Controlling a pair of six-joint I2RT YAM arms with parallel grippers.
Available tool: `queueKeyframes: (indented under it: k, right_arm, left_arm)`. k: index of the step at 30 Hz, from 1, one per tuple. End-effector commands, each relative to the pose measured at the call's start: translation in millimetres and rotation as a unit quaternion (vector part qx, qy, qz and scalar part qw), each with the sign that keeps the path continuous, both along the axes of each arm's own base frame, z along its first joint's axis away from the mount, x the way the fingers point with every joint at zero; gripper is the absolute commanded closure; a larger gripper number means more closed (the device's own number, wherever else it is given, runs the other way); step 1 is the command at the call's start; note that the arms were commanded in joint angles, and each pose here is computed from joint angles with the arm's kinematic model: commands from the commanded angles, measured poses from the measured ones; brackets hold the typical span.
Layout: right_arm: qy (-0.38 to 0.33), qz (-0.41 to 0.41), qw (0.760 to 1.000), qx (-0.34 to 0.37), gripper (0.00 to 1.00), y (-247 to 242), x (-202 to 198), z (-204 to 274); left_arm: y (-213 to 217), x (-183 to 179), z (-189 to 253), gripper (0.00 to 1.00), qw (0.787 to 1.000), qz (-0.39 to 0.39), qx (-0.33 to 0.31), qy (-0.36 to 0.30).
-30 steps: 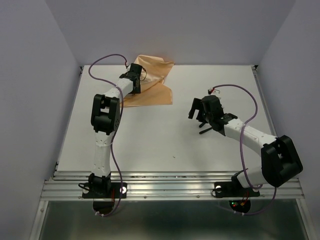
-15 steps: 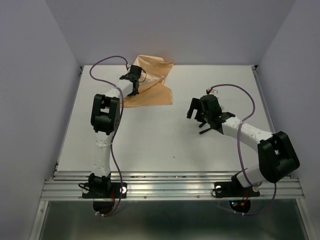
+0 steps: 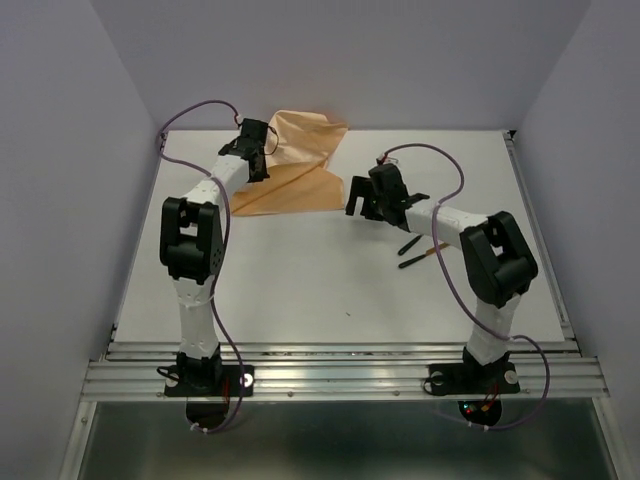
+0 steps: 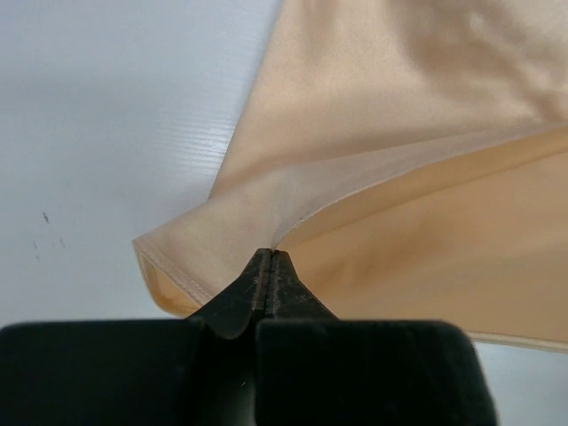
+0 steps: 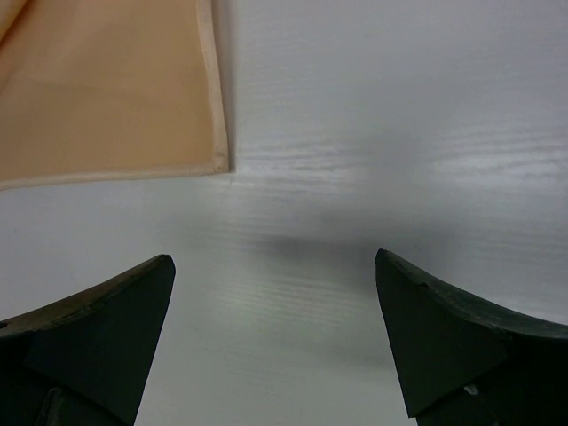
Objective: Fold the napkin into a case and place the utensils inside
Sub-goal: Pick up the crumpled napkin from the corner of the board.
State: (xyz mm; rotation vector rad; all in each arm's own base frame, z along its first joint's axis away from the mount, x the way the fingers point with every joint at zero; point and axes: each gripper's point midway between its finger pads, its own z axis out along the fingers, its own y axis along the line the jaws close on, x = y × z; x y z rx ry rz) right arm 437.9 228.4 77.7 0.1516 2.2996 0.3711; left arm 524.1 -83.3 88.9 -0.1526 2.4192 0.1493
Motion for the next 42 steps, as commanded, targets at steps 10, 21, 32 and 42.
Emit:
queueKeyframes:
  k: [10, 21, 32, 42]
  right_arm:
    - [-0.003, 0.063, 0.997, 0.034, 0.15, 65, 69, -29]
    - [-0.007, 0.073, 0.996, 0.053, 0.99, 81, 75, -23]
    - [-0.173, -0.026, 0.984, 0.037, 0.99, 22, 85, 139]
    - [-0.335, -0.076, 0.935, 0.086, 0.99, -44, 31, 309]
  left_arm:
    - [-17, -32, 67, 1.00, 0.994, -0.022, -0.097, -0.044]
    - [-16, -37, 109, 1.00, 0.989, -0.029, -0.123, -0.075]
    - [-1, -35, 181, 1.00, 0.977, -0.034, -0.154, -0.143]
    - [17, -59, 331, 1.00, 0.921, -0.066, -0.245, -0.295]
